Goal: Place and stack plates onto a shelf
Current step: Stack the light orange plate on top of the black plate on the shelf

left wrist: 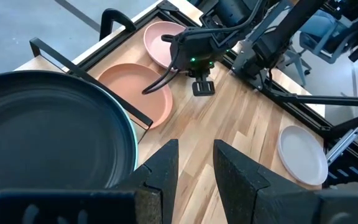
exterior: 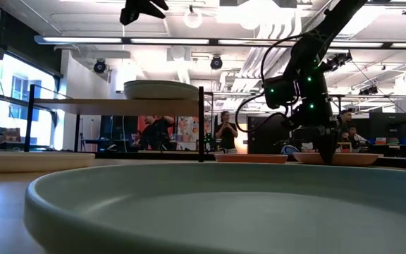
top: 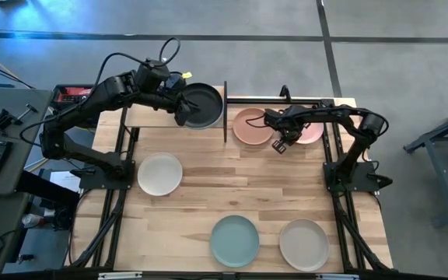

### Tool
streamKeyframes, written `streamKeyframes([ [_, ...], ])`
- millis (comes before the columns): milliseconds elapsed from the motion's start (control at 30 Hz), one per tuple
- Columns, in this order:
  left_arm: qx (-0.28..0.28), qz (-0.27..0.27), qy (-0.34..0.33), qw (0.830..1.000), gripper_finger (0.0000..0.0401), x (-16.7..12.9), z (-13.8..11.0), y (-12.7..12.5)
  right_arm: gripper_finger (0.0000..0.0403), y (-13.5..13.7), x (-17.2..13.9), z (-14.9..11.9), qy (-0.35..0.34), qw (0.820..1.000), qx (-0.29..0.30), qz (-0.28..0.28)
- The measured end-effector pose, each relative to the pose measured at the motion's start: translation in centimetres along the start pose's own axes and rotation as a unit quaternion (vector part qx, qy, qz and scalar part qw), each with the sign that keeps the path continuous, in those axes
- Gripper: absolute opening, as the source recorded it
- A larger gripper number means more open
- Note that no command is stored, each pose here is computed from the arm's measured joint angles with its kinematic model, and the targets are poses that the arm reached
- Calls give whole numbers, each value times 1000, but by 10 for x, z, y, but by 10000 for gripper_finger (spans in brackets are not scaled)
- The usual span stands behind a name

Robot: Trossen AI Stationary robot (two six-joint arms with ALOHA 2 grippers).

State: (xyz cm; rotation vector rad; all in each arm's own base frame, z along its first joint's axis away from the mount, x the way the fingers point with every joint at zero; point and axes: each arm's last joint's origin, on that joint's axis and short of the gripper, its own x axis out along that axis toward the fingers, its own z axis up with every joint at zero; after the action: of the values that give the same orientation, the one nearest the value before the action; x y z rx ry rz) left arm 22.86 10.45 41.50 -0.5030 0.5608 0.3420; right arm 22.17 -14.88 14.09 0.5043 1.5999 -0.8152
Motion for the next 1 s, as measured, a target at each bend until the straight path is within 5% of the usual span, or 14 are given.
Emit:
streamKeyframes([
  [500, 0, 0, 1, 1000, 90, 0, 0, 0, 1, -10, -67, -2, -98, 992, 68, 47],
  [1000, 1, 0, 1, 1000, 90, 0, 0, 0, 0, 17, -129, -10, -183, 981, -6, 56],
])
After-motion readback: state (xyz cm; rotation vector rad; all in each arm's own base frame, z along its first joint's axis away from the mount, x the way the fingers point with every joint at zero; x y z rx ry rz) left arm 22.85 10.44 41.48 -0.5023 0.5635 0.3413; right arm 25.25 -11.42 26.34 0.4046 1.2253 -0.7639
